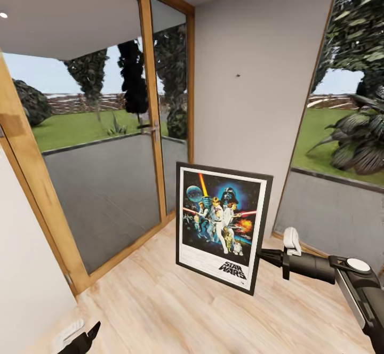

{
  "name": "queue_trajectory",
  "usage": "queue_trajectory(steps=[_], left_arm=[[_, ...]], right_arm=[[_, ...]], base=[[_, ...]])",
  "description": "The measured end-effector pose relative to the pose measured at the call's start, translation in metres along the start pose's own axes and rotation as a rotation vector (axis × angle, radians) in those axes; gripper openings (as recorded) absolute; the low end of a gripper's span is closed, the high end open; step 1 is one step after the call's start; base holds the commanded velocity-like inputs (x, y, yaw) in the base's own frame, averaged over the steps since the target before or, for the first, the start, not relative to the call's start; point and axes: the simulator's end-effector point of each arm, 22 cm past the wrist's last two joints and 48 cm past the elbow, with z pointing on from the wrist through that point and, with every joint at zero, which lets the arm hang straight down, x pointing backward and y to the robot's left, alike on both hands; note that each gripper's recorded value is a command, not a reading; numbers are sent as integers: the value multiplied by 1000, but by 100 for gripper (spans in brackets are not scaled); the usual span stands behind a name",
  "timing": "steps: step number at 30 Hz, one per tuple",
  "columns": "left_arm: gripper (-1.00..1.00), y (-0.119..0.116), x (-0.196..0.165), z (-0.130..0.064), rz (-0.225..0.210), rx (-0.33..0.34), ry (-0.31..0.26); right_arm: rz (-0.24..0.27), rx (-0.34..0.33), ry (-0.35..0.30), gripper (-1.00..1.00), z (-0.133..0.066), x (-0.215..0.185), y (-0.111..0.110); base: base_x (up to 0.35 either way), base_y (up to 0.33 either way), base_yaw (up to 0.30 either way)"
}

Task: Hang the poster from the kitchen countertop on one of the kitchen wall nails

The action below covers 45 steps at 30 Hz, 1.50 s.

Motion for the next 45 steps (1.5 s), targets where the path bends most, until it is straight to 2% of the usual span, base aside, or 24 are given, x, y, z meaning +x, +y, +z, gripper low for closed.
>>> queue_trajectory(steps=[16, 32, 45], left_arm=[[100, 0, 0, 0, 0, 0, 0], [100, 1, -1, 0, 1, -1, 0], [100, 1, -1, 0, 1, -1, -1]], right_arm=[[0, 0, 0, -100, 0, 0, 0], [7, -1, 5, -100, 0, 5, 2], [9, -1, 6, -100, -1, 6, 2]], base=[[222, 305, -290], [201, 314, -38], [199, 315, -237]])
